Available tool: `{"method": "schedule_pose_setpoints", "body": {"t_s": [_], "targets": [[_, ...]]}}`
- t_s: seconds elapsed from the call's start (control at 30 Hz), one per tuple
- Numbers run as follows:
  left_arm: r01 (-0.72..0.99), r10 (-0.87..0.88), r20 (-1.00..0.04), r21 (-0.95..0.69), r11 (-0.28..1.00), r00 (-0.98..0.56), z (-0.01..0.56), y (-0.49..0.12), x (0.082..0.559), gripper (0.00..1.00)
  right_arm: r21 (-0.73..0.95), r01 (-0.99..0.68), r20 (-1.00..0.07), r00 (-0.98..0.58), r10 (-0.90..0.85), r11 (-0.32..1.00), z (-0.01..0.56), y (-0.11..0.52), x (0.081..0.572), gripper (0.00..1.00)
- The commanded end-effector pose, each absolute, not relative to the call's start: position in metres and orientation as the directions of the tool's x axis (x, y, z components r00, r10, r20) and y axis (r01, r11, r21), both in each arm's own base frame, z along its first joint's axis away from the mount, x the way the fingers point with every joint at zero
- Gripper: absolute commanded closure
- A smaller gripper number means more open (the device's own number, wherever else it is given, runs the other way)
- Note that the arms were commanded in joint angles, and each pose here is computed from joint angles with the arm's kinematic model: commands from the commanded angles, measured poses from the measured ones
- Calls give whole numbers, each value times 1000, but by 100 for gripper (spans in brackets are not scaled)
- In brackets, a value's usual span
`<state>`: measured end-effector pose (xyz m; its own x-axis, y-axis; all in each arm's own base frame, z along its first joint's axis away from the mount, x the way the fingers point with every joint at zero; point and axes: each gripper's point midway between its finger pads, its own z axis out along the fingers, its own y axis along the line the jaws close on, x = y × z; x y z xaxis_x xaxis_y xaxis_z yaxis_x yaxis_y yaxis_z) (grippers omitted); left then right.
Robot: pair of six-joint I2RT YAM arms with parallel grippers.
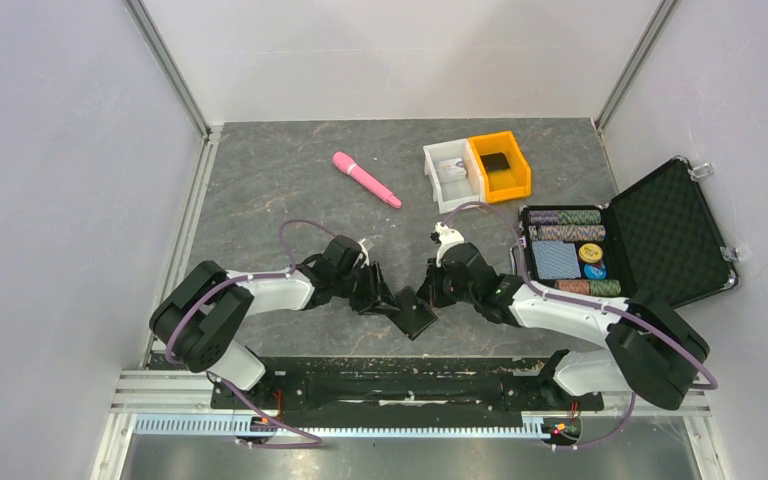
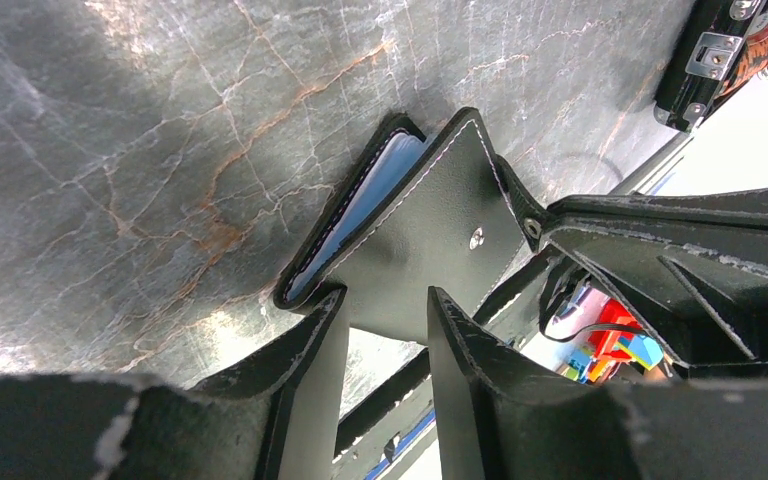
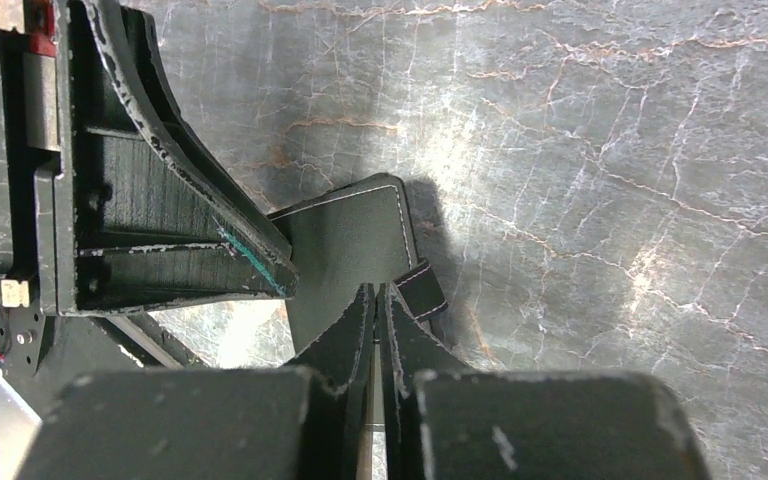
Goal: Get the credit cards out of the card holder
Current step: Open the card holder at the corner of the board.
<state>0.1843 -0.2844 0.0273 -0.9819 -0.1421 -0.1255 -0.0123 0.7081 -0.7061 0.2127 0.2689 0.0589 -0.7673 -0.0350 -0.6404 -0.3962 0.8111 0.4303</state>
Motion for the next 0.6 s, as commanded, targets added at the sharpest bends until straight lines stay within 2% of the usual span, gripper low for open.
{"method": "schedule_pose_setpoints", "body": {"t_s": [0.0,0.23,0.33,0.57], "targets": [[-44,-148,-123,-604,796,-981,-3,-265,181,56,426,-430,-672,-739,-40,796,71,270,214,100],[-30,-134,-136,-584,811,-982,6,-264,185,55,289,-346,-696,-716,-53,893,64,231,231,100],[-16,-135,-161,-585,811,-978,21,-265,189,52,316,-363,-701,-712,-42,876,70,230,228,100],[25,-153,-249,-590,807,-956,67,-264,203,34,512,-447,-713,-697,72,734,118,261,213,100]]}}
